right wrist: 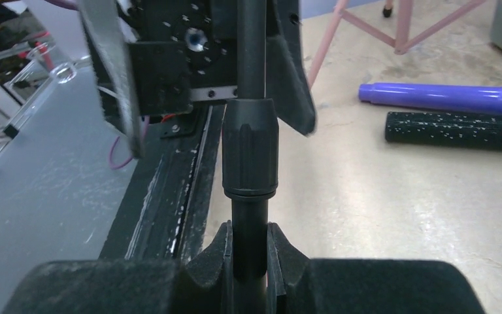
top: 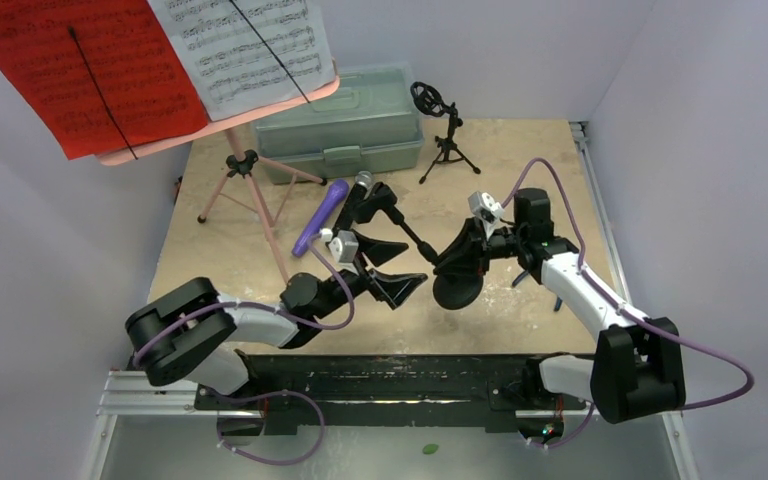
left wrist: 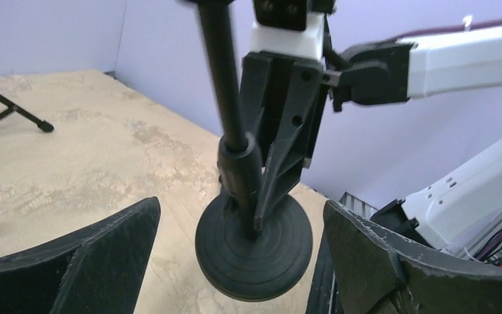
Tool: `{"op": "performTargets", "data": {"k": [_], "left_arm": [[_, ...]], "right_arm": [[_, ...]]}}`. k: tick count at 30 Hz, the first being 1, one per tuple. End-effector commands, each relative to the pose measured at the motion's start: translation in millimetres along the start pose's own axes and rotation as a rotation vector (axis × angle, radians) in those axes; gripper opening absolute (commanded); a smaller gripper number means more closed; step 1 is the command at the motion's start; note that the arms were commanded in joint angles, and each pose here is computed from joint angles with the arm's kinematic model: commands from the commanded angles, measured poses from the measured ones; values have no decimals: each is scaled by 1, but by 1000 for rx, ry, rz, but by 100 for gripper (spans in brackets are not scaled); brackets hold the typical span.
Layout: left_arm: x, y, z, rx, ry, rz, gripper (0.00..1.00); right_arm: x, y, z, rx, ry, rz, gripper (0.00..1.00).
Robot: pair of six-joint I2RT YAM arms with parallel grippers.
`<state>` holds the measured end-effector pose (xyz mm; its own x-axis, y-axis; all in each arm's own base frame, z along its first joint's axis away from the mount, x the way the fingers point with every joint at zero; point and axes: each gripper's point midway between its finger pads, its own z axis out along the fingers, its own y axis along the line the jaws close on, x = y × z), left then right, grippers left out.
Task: Pack up the instrument practice props
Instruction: Unscrew the knob on the microphone stand.
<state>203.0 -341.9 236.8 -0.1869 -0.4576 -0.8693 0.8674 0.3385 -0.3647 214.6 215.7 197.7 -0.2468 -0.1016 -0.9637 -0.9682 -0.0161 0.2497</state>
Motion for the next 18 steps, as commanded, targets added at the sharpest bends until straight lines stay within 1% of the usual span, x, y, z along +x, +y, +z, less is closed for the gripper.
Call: {"op": "performTargets", "data": {"k": [1,3,6,9,14,16,17,18], "left_arm": [[-49,-24,12,145,-242,23,91],[-45,-26,23,172,-235,11,82],[-41,-24,32,177,-230,-18,75],[-44,-21,35,164,-243,-20,74],[-56,-28,33,184,-268,3,74],[-60,-29,31,178,-279,9,71],[-62,-28,30,172,-286,8,67],[-63,-28,30,172,-290,7,66]], "right_arm": [[-18,19,1,-129,-35,-136,0],[-16,21,1,-141,-36,-132,0],[-13,19,1,-133,-23,-111,0],[-12,17,1,-123,-15,-104,0],[-10,12,1,-117,-6,-87,0],[-10,12,2,-120,-8,-82,0],[-9,12,2,-121,-9,-81,0],[-9,12,2,-122,-10,-81,0]]}}
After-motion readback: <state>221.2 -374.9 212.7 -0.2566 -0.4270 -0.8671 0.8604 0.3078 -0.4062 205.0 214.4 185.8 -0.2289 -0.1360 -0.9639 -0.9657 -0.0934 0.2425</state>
